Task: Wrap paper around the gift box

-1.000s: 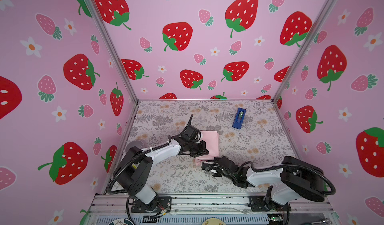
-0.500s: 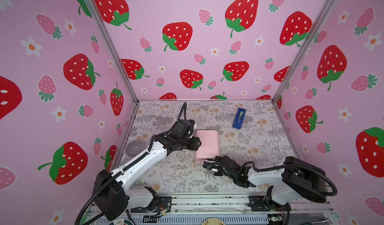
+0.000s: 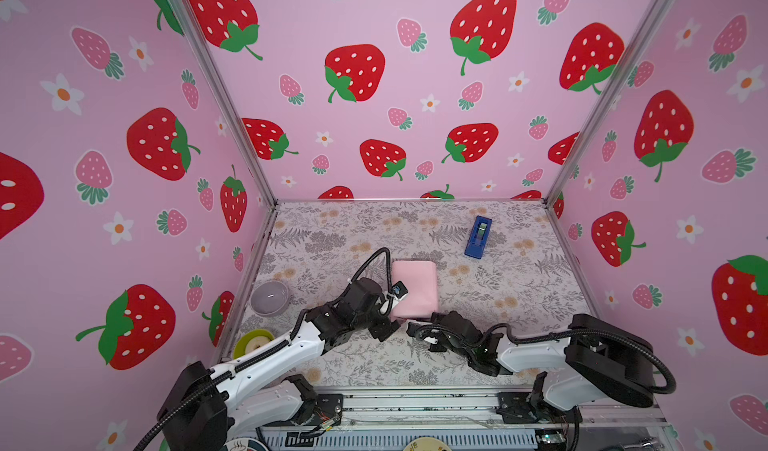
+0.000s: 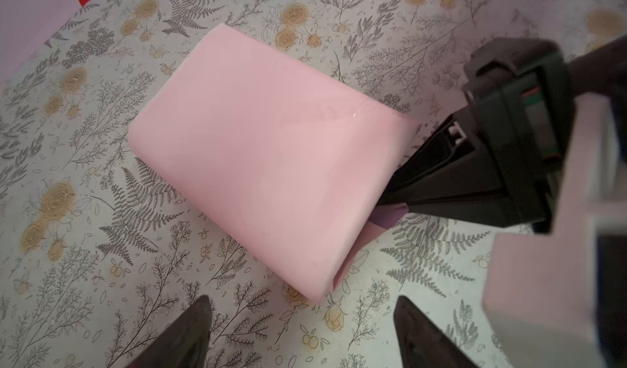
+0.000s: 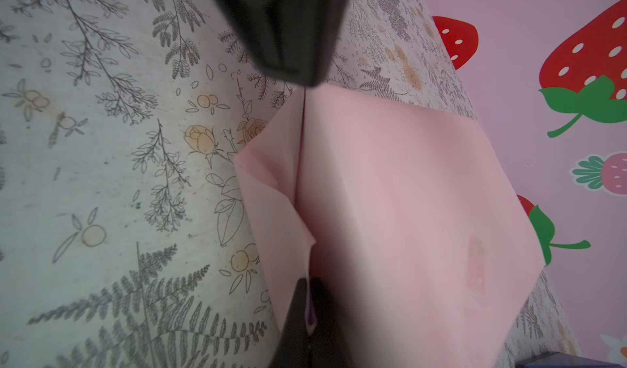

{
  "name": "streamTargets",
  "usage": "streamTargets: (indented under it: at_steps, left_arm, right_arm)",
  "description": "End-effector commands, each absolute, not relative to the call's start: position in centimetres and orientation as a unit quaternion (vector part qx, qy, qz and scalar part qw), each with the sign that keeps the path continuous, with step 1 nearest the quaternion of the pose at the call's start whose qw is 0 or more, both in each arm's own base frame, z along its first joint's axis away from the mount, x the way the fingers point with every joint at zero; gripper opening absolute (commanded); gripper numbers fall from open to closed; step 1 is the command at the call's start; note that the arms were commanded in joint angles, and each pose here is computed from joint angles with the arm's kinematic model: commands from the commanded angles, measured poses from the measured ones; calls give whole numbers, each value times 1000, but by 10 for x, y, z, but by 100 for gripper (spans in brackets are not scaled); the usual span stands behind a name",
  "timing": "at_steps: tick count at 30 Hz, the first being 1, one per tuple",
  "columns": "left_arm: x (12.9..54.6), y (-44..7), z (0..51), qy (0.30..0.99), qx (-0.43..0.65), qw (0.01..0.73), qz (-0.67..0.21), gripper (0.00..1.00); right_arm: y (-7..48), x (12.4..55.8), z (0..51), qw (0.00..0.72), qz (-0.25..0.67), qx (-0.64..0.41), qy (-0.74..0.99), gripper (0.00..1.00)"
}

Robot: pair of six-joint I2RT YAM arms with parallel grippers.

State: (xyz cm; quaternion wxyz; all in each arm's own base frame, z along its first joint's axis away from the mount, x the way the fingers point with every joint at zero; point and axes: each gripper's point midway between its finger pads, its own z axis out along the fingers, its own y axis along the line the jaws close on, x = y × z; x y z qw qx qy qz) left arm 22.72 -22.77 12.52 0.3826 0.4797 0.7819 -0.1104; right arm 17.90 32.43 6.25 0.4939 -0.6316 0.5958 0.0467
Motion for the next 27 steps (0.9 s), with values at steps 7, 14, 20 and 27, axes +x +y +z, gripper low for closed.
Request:
streamTargets:
  at_steps: [7, 14, 20, 27]
  left_arm:
    - [242, -245, 125, 679, 577, 449, -59, 85]
    - [243, -252, 109, 680, 583, 439, -64, 85]
    - [240, -259, 99, 679, 589, 431, -79, 85]
    - [242, -263, 88, 680, 597, 421, -64, 85]
  right_arm:
    - [326, 182, 70, 510, 57, -622, 592, 0]
    - [327, 182, 70, 509, 59, -620, 594, 0]
    - [329, 183, 69, 507, 59, -620, 596, 0]
    - [333, 186, 73, 508, 58, -618, 597, 0]
